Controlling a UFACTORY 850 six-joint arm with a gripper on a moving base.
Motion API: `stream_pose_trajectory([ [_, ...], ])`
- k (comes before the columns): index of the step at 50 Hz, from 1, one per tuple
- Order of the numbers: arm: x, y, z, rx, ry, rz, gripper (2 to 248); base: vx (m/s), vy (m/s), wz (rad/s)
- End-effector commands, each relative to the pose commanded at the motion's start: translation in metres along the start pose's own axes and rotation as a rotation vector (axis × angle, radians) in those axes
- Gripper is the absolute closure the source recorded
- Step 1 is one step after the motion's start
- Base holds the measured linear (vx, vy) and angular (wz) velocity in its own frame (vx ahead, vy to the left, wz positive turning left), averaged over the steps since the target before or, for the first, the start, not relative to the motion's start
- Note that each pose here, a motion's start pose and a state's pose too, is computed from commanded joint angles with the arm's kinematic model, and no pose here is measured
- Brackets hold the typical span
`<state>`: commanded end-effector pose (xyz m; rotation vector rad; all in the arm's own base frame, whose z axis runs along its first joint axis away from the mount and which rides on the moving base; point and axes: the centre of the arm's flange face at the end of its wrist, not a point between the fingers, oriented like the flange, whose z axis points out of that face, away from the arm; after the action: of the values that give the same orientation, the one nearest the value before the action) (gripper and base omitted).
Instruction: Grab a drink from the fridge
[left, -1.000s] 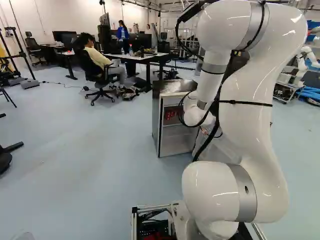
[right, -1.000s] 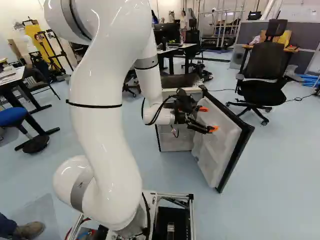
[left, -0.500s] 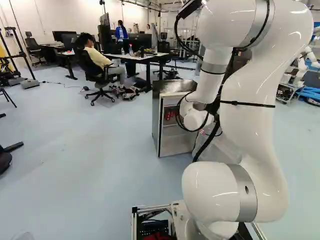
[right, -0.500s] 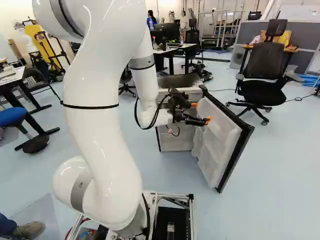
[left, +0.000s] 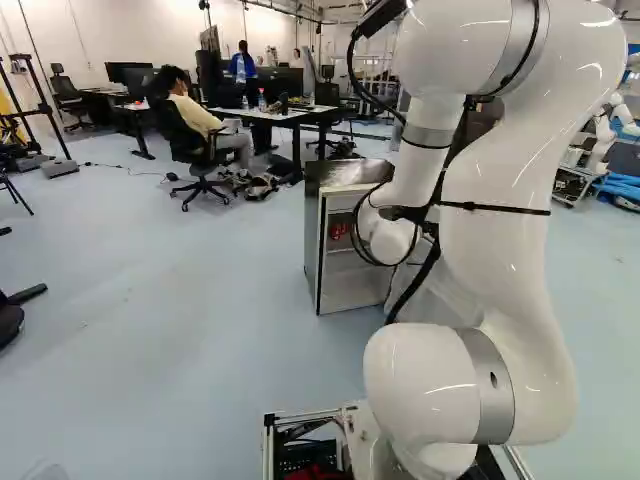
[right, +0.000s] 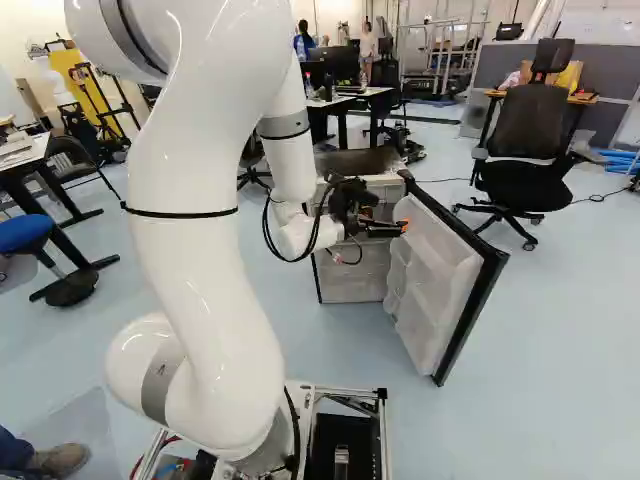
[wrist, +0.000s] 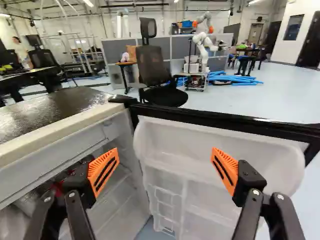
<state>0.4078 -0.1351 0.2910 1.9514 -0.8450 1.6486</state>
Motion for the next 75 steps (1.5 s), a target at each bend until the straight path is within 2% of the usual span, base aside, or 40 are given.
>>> stream_pose_trajectory([
  [25,-0.011,-0.021,0.012,0.231,-0.095,-0.076,3,0.000,0.000,0.000],
  [61,-0.064,-0.050,0.058,0.531,-0.274,-0.233,3,0.000,0.000,0.000],
  [75,-0.085,-0.061,0.078,0.641,-0.305,-0.291,3,0.000,0.000,0.000],
])
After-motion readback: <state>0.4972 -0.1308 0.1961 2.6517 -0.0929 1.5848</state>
